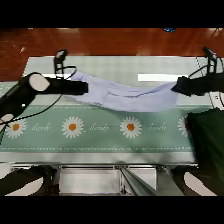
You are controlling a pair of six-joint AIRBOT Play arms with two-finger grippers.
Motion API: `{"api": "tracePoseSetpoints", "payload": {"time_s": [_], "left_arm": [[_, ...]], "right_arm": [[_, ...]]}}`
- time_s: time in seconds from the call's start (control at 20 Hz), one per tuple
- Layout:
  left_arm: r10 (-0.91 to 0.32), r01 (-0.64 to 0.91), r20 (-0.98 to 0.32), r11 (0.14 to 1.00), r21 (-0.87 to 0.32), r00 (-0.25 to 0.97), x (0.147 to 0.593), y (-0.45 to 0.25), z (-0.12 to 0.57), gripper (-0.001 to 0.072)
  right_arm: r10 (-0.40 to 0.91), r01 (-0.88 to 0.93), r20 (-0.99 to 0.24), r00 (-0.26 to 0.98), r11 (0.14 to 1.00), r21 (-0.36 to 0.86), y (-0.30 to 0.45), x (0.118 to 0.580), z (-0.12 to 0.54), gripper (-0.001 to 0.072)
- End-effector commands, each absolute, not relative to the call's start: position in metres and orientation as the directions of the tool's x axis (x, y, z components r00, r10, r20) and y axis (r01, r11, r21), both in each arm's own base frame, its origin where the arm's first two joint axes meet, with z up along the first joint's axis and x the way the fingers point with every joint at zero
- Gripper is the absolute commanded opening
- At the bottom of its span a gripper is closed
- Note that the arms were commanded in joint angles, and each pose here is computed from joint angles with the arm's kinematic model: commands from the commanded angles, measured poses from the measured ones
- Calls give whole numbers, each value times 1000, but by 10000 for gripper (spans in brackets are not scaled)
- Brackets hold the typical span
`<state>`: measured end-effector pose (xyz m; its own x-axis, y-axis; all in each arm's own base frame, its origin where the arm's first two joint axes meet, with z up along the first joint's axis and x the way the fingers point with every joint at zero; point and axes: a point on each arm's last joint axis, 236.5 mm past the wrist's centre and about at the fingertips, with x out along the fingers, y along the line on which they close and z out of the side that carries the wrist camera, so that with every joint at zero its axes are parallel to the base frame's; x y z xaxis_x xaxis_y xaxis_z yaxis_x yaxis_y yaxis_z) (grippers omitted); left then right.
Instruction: Fold the shirts.
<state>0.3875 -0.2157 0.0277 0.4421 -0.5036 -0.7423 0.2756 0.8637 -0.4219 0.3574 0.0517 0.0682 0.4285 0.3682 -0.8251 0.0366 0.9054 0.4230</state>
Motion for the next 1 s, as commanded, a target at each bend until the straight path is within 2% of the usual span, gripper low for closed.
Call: {"api": "tracePoseSetpoints", "payload": {"time_s": [0.0, 0.15, 0.35, 0.5, 0.6, 0.75, 0.95], "left_arm": [[-600, 400, -740, 785, -473, 303, 365, -307, 17, 14], [-621, 474, -776, 719, -508, 112, 337, -378, -15, 13], [-605, 526, -784, 625, -577, -140, 283, -456, -55, 14], [-603, 506, -750, 574, -644, -270, 248, -492, -73, 14], [-635, 460, -706, 549, -699, -314, 237, -509, -72, 14], [-646, 444, -702, 558, -701, -298, 259, -496, -64, 14], [-682, 388, -693, 588, -709, -233, 335, -418, -26, 14]], "right_arm": [[353, 19, -808, 471, 912, 410, 59, 293, 93, 22], [380, -13, -771, 511, 900, 435, 70, 267, 118, 22], [432, -47, -727, 534, 874, 485, 84, 259, 135, 23], [463, -69, -704, 539, 857, 510, 92, 260, 140, 23], [465, -73, -702, 539, 856, 511, 92, 261, 141, 23], [470, -79, -698, 540, 854, 514, 93, 261, 142, 23], [525, -121, -662, 535, 823, 555, 110, 266, 148, 23]]}}
